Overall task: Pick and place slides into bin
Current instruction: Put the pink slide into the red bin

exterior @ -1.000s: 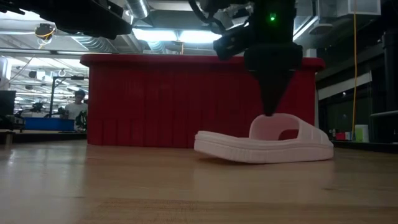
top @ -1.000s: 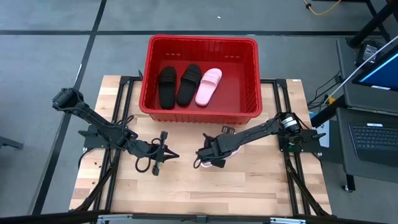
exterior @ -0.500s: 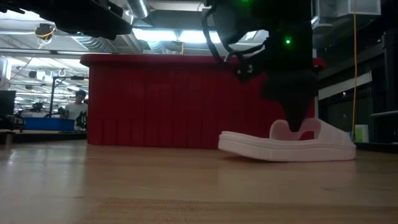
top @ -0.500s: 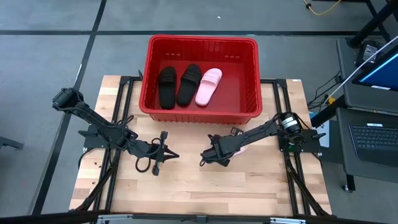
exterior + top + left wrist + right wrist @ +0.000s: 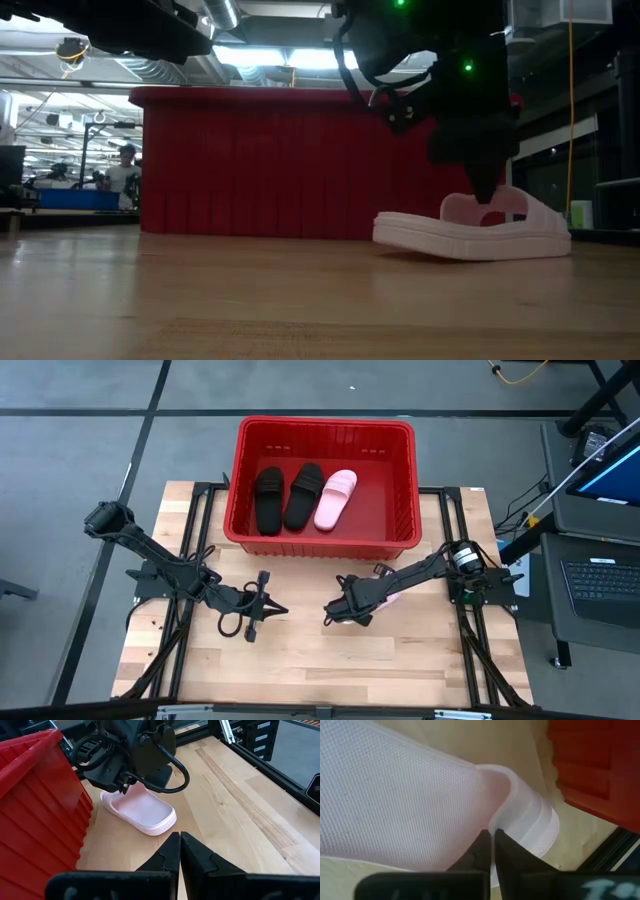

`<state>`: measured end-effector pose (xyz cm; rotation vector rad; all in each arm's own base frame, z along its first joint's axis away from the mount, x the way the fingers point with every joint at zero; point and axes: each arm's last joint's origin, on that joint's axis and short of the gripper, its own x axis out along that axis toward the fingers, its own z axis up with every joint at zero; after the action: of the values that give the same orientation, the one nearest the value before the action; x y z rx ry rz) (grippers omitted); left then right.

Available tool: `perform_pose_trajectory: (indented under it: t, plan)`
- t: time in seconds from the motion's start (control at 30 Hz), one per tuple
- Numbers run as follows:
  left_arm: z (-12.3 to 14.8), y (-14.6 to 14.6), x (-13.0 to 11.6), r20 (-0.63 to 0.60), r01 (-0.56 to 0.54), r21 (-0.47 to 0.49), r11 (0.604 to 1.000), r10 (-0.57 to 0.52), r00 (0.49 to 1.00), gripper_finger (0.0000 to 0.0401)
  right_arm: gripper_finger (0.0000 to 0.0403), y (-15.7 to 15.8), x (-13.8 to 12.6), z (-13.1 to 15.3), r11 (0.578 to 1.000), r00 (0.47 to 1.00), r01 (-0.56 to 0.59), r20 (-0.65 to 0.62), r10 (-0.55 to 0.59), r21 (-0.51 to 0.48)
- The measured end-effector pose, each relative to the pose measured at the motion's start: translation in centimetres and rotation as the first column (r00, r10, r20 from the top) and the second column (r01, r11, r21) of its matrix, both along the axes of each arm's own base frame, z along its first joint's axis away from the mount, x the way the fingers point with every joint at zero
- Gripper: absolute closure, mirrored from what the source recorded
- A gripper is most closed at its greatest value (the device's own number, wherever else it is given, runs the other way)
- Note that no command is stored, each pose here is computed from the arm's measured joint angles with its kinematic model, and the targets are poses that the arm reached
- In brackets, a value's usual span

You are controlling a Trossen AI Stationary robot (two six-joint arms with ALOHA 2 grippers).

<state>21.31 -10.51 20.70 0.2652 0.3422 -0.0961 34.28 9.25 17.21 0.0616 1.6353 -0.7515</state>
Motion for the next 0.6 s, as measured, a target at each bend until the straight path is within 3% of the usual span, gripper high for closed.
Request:
perform_pose_trajectory:
  t: [0.33, 0.6]
  plan:
    - [0.1, 0.1, 0.0, 0.018, -0.046, 0.021, 0.999, 0.046, 0.999, 0.0399, 0.0396, 1.4, -0.3, 0.4, 0.996, 0.995, -0.094, -0.017, 0.094, 0.003]
    - [0.2, 0.4, 0.1, 0.037, -0.135, 0.014, 0.991, 0.134, 0.99, 0.0398, 0.0396, 4.2, 0.7, 3.1, 0.976, 0.972, -0.216, 0.095, 0.214, 0.003]
